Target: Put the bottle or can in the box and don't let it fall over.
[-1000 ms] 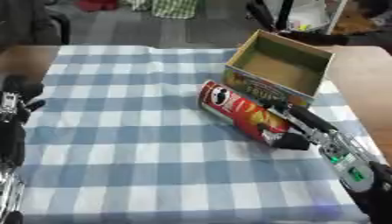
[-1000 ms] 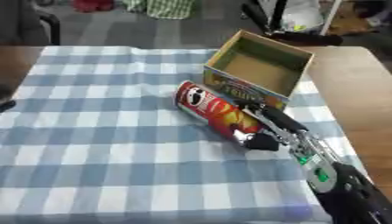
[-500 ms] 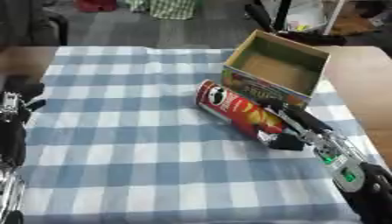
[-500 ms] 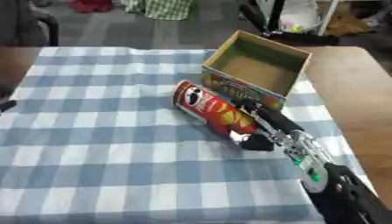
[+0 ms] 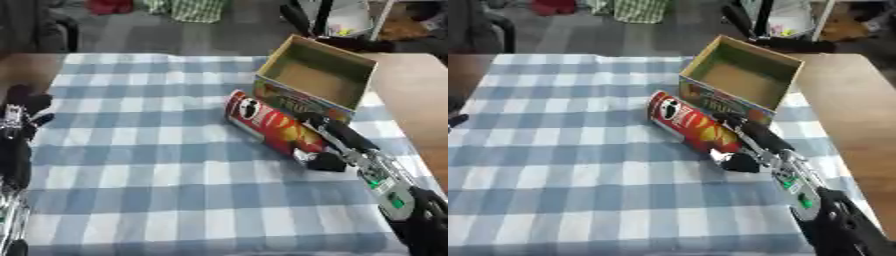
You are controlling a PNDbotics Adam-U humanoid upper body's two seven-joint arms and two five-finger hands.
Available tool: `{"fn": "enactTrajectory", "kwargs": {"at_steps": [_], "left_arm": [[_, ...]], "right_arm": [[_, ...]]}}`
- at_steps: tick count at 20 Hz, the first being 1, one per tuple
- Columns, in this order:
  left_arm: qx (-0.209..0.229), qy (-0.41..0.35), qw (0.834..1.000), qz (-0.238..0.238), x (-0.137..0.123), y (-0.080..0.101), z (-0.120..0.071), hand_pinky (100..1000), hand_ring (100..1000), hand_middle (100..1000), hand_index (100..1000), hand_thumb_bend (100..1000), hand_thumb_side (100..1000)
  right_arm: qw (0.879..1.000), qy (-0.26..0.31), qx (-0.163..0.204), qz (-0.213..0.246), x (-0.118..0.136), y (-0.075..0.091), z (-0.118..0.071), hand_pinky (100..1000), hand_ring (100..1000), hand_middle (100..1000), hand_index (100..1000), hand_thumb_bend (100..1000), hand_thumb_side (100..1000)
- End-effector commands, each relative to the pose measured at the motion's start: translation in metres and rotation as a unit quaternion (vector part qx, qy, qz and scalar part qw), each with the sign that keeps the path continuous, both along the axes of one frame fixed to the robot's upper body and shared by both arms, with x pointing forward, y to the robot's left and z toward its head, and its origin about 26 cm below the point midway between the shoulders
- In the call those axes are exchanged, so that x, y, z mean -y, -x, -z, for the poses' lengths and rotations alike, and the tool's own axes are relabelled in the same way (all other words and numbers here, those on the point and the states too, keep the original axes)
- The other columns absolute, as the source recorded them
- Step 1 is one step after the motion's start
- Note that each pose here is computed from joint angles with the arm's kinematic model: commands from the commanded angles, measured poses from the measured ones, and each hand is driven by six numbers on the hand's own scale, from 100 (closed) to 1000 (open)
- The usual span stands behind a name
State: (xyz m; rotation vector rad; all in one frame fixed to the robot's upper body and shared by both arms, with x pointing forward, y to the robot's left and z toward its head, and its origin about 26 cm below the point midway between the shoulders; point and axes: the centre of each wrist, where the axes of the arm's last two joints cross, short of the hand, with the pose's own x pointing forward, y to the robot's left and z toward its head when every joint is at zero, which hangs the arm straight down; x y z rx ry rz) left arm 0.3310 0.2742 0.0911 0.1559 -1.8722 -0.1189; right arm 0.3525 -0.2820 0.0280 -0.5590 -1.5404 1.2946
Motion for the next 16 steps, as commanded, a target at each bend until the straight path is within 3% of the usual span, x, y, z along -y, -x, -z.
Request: {"fn": "enactTrajectory", "kwargs": {"at_steps": [1, 11, 12, 13, 16], "left_arm": [[0.018, -0.004, 1.0, -0.002, -0.003, -0.001, -0.01, 838, 859, 712, 913, 445, 888], [0.018, -0.004, 1.0, -0.002, -0.003, -0.001, -0.01, 838, 860, 712, 914, 447, 889], [0.018, -0.004, 1.0, -0.002, -0.003, -0.001, -0.01, 838, 860, 712, 914, 447, 889], [0.018, -0.004, 1.0, -0.002, -0.003, -0.001, -0.01, 838, 860, 712, 914, 448, 889], [0.018, -0.004, 1.0, -0.002, -0.003, -0.001, -0.01, 839, 861, 712, 914, 448, 889]], "right_arm": [[0.992, 0.023, -0.121, 0.021, 0.012, 0.018, 0.059, 924, 1000, 823, 1000, 100, 216], [0.992, 0.025, -0.121, 0.016, 0.016, 0.02, 0.059, 916, 1000, 831, 1000, 100, 218], [0.993, 0.029, -0.11, 0.008, 0.015, 0.02, 0.056, 916, 1000, 833, 1000, 100, 328], [0.995, 0.032, -0.096, -0.002, 0.014, 0.02, 0.052, 918, 1000, 841, 1000, 100, 583], [0.997, 0.048, -0.051, -0.039, 0.008, 0.021, 0.039, 918, 1000, 867, 1000, 100, 652]]}}
